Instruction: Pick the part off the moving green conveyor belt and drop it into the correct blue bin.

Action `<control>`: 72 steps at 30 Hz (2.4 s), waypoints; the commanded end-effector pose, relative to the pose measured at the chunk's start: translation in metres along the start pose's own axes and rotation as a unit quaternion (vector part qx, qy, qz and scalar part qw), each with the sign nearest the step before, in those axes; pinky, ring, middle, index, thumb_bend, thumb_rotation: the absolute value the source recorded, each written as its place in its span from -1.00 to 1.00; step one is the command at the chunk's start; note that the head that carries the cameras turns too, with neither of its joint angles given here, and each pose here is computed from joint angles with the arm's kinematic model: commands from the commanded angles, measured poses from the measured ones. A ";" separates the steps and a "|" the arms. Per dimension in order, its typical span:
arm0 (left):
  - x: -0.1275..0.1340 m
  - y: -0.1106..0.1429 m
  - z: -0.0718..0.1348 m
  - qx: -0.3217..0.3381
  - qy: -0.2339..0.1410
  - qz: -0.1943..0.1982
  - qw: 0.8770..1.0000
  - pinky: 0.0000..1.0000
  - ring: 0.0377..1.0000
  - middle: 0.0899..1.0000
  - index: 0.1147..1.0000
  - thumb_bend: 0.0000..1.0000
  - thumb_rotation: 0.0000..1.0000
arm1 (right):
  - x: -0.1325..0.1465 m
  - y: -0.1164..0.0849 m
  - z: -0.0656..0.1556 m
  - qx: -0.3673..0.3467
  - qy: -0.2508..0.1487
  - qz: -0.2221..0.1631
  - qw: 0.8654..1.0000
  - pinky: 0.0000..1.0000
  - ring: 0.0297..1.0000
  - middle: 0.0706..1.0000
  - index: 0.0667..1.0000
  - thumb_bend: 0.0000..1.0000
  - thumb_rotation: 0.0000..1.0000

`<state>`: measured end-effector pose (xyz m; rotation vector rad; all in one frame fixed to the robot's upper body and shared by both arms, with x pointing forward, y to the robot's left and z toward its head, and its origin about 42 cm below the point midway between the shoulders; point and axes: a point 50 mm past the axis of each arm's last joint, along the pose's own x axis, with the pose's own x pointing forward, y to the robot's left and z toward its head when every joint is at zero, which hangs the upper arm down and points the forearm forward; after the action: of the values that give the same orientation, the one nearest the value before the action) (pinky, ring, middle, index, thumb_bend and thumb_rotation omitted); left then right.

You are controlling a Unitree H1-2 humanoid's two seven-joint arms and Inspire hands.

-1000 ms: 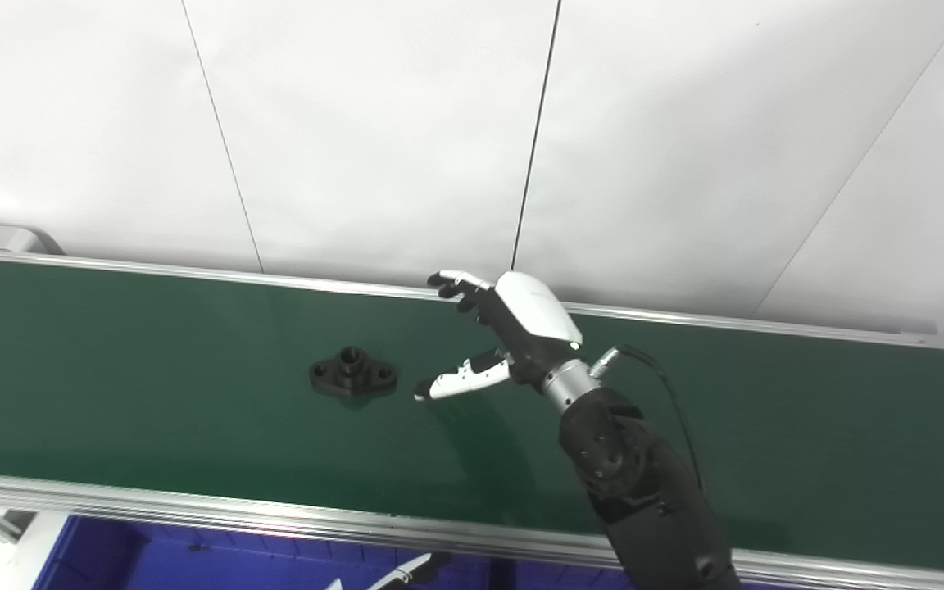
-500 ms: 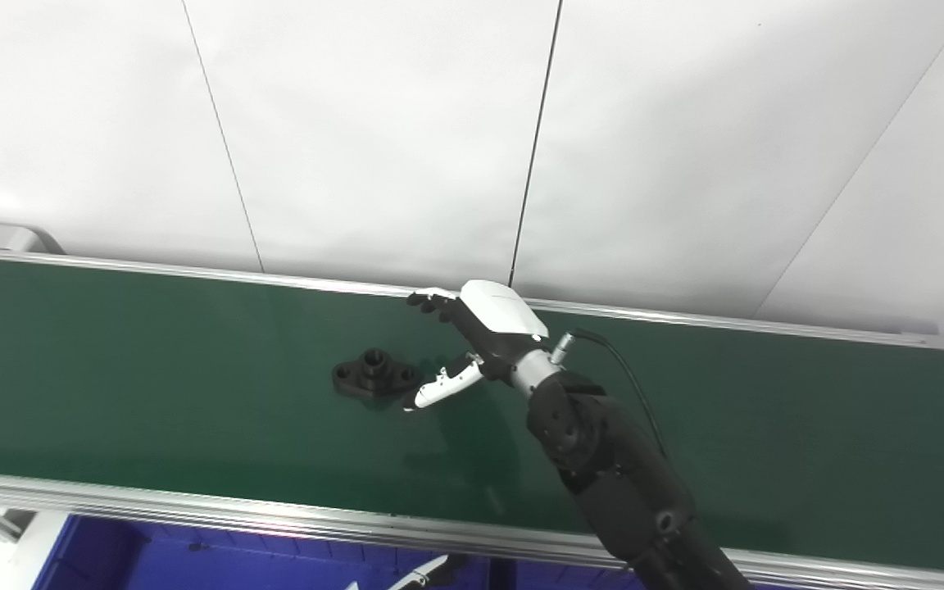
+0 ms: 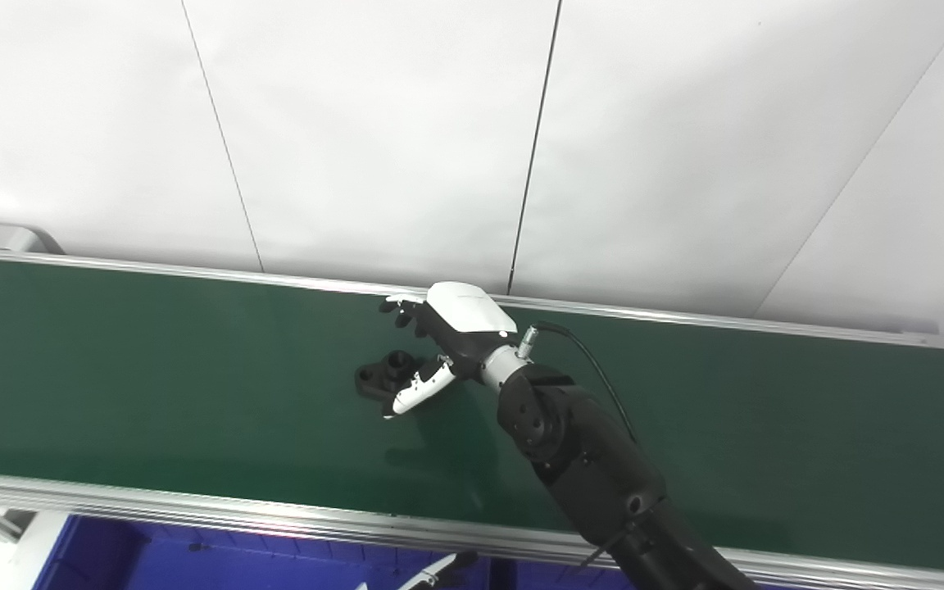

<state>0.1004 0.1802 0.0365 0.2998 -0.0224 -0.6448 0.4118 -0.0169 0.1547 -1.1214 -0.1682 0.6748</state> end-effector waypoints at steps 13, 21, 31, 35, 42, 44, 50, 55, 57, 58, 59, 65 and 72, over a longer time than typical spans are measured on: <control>0.000 -0.002 0.015 -0.002 -0.026 0.010 1.000 0.65 0.83 0.92 0.88 0.89 -0.34 | -0.001 0.008 -0.010 -0.070 -0.011 0.025 0.997 -0.11 0.07 0.26 0.55 0.43 -0.80; -0.001 -0.001 0.017 0.002 -0.028 0.011 1.000 0.67 0.83 0.91 0.88 0.88 -0.31 | -0.010 0.007 -0.018 -0.120 0.001 0.034 0.992 -0.62 -0.54 -0.13 0.47 0.12 -1.00; 0.001 0.001 0.018 0.000 -0.033 0.015 0.999 0.70 0.84 0.92 0.88 0.84 -0.30 | -0.020 0.011 -0.030 -0.188 -0.003 0.037 0.981 -0.45 -0.29 -0.10 0.01 0.02 -1.00; 0.001 0.002 0.017 0.003 -0.034 0.018 0.999 0.73 0.86 0.92 0.87 0.83 -0.29 | -0.025 0.013 -0.033 -0.185 -0.003 0.025 0.982 -0.42 -0.27 -0.10 0.00 0.02 -1.00; 0.002 0.004 0.017 0.001 -0.037 0.019 0.999 0.75 0.86 0.92 0.87 0.80 -0.31 | -0.038 0.009 -0.029 -0.164 -0.023 -0.011 0.986 -0.54 -0.30 -0.15 0.02 0.02 -1.00; 0.002 0.005 0.017 0.001 -0.035 0.017 0.999 0.77 0.87 0.93 0.88 0.80 -0.30 | -0.044 0.006 -0.026 -0.148 -0.031 -0.039 0.988 -0.59 -0.30 -0.15 0.01 0.02 -1.00; -0.002 0.007 0.018 0.001 -0.034 0.014 0.999 0.80 0.90 0.94 0.90 0.79 -0.26 | -0.072 -0.009 -0.011 -0.104 -0.032 -0.101 0.989 -0.72 -0.27 -0.12 -0.09 0.03 -1.00; -0.005 0.010 0.021 0.001 -0.034 0.012 0.999 0.82 0.90 0.95 0.91 0.77 -0.28 | -0.115 -0.029 0.006 -0.063 -0.019 -0.159 0.985 -0.63 -0.35 -0.18 -0.02 0.02 -1.00; -0.007 0.011 0.023 -0.001 -0.030 0.013 0.999 0.82 0.91 0.96 0.91 0.77 -0.28 | -0.131 -0.035 0.009 -0.051 -0.013 -0.185 0.981 -0.60 -0.36 -0.21 0.00 0.01 -1.00; -0.009 0.012 0.024 -0.003 -0.029 0.014 0.999 0.81 0.91 0.96 0.91 0.77 -0.28 | -0.139 -0.038 0.011 -0.045 -0.008 -0.197 0.979 -0.60 -0.36 -0.21 0.00 0.01 -1.00; -0.010 0.013 0.025 -0.007 -0.028 0.018 0.999 0.81 0.90 0.96 0.92 0.77 -0.29 | -0.146 -0.041 0.012 -0.040 -0.003 -0.205 0.978 -0.61 -0.37 -0.21 0.00 0.01 -1.00; -0.012 0.018 0.027 -0.029 -0.033 0.032 0.999 0.82 0.92 0.97 0.95 0.72 -0.30 | -0.191 -0.050 0.019 0.002 0.013 -0.236 0.972 -0.68 -0.23 -0.09 -0.11 0.03 -1.00; -0.015 0.031 0.036 -0.018 -0.008 0.037 0.999 0.81 0.94 1.00 1.00 0.74 -0.09 | -0.250 -0.027 0.013 0.073 0.042 -0.222 0.971 -0.74 -0.20 -0.09 -0.11 0.04 -1.00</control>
<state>0.1020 0.2010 0.0715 0.2581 -0.0236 -0.5773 0.2286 -0.1539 0.2263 -0.9695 -0.2759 0.2531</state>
